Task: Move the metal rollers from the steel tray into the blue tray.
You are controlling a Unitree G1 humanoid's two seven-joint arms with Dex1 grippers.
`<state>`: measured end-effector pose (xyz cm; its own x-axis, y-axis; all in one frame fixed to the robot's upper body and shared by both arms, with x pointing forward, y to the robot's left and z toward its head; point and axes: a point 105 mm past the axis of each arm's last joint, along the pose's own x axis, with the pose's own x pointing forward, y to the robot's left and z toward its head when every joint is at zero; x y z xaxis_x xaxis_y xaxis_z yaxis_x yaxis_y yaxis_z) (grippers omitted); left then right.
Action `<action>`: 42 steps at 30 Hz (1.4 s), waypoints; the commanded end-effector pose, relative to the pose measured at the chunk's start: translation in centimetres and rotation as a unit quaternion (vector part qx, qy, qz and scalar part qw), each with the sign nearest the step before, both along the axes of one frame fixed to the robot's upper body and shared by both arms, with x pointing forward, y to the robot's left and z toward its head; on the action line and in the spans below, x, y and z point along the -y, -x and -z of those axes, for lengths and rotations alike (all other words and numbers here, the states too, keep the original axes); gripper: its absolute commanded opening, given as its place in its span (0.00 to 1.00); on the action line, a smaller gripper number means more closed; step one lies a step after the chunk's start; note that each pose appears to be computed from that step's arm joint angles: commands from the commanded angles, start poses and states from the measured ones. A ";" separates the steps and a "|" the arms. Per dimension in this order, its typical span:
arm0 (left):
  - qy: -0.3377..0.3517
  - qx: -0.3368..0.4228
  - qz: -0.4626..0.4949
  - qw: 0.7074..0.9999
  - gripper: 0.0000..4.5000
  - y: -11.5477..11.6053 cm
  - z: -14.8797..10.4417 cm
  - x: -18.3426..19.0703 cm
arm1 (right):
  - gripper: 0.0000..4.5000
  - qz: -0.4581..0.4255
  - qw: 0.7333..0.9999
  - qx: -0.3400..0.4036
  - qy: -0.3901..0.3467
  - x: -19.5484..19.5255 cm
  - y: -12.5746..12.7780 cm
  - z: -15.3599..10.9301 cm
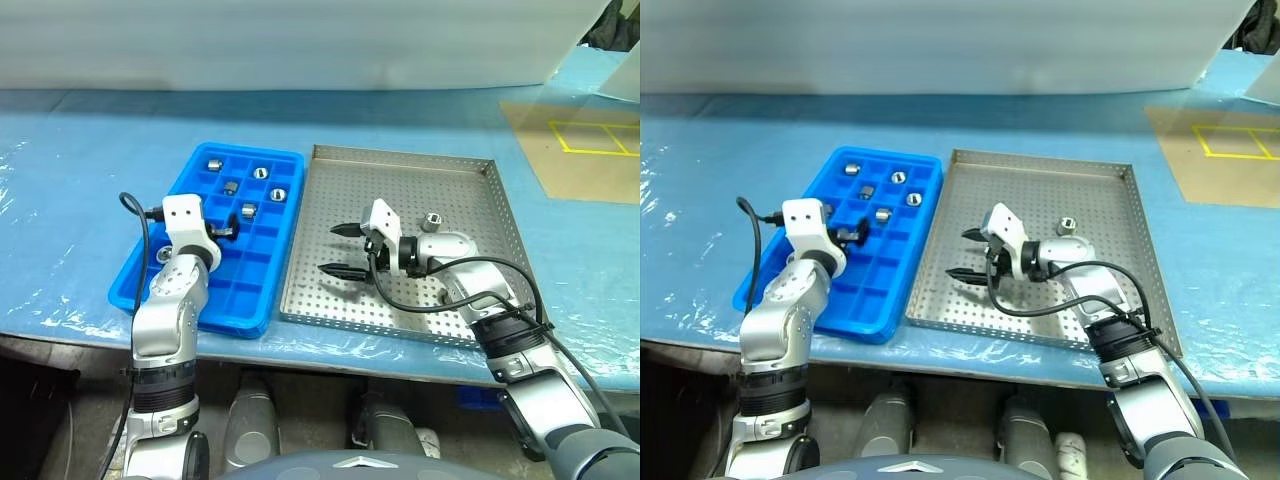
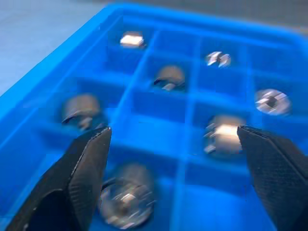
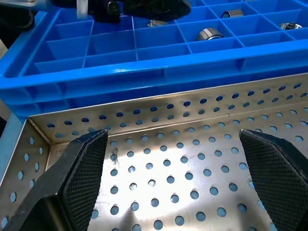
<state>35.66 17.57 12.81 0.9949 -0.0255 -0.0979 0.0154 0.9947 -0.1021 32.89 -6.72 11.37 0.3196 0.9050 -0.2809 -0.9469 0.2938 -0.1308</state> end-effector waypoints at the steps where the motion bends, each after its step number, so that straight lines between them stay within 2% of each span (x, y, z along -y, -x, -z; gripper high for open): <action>1: -0.001 0.070 0.069 0.995 0.99 -0.6 -3.6 2.4 | 1.00 0.012 0.999 0.030 -0.013 0.7 0.1 -1.8; 8: -0.029 0.120 0.240 0.963 0.99 -1.5 -6.1 7.7 | 1.00 0.067 0.997 0.036 -0.010 3.0 0.6 -2.0; 13: -0.041 0.116 0.360 0.925 0.99 -1.8 -5.7 11.7 | 1.00 0.115 0.993 0.037 -0.010 4.6 1.5 -2.0; 18: -0.061 0.087 0.458 0.883 0.99 -2.1 -4.1 15.2 | 1.00 0.169 0.985 0.037 -0.009 6.3 2.8 -1.7; 22: -0.085 0.059 0.490 0.865 0.99 -2.8 -2.7 16.5 | 1.00 0.201 0.979 0.037 -0.009 7.2 3.8 -1.7; 30: -0.132 -0.007 0.500 0.856 0.99 -4.6 -0.2 17.5 | 1.00 0.254 0.967 0.037 -0.007 8.5 5.4 -1.6; 42: -0.157 -0.061 0.507 0.845 0.99 -4.9 2.1 18.5 | 1.00 0.292 0.956 0.034 -0.004 9.2 6.8 -1.4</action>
